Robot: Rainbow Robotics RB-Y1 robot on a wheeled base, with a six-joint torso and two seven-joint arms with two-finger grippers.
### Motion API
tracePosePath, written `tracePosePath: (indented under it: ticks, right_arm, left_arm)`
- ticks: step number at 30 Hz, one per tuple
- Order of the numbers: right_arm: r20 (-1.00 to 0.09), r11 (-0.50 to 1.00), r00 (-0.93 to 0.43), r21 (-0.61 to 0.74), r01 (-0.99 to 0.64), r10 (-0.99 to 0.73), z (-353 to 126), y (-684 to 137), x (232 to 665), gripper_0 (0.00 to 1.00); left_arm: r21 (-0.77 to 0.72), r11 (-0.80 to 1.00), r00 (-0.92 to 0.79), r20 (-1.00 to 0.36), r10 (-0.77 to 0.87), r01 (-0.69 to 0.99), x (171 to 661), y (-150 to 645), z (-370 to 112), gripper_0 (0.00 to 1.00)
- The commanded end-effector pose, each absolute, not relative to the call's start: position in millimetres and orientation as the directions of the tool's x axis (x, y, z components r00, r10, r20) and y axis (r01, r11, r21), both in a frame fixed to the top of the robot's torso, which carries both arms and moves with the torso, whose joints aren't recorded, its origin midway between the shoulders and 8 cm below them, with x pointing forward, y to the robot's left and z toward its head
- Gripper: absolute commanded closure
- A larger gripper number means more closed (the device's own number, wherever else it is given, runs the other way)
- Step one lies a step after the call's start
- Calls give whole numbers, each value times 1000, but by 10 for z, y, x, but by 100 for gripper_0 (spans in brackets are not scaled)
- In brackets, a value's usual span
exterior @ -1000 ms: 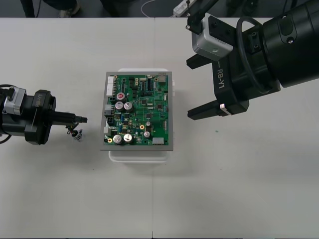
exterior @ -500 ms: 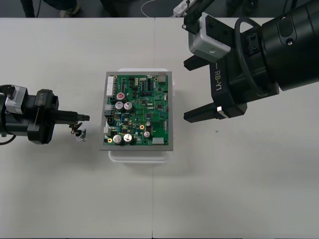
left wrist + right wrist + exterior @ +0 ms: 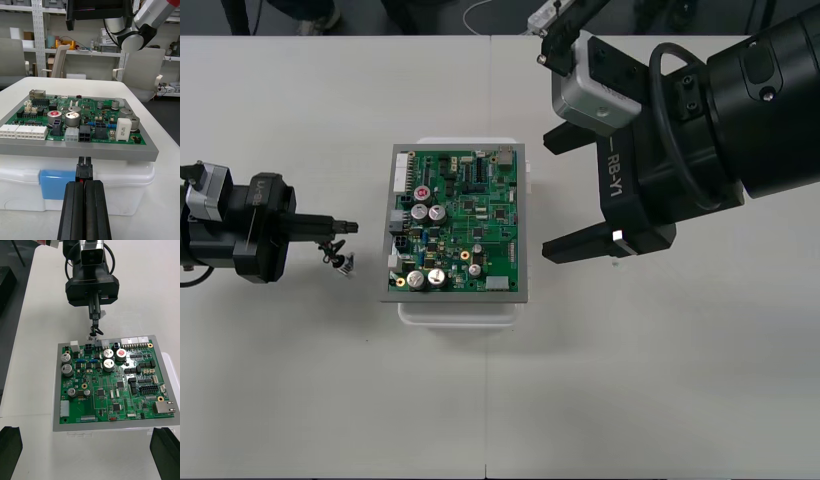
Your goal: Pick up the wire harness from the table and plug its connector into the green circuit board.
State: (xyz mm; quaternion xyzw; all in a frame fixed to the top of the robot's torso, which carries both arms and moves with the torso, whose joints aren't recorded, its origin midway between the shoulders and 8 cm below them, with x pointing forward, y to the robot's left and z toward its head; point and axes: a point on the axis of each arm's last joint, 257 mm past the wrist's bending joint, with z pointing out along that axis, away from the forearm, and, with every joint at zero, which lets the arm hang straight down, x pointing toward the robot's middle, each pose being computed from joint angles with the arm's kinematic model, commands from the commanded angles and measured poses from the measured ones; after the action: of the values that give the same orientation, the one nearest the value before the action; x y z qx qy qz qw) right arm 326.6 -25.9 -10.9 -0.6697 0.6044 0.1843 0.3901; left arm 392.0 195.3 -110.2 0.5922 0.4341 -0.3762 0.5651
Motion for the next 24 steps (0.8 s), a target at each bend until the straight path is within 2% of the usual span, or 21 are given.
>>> tracePosePath:
  ticks: [1, 11, 24]
  right_arm:
    - [-653, -30, 281, -367, -930, -703, -192, -334, 3207, 0]
    - [-572, -60, 309, -411, -909, -759, -386, -413, 3229, 0]
    - [-550, -58, 289, -398, -915, -784, -545, -411, 3281, 0]
  left_arm:
    - [401, -16, 401, -916, 32, 916, 3912, 1817, -895, 100]
    - [395, -12, 396, -918, 35, 918, 3965, 1793, -914, 100]
    - [392, -25, 392, -919, 31, 920, 3957, 1730, -931, 100]
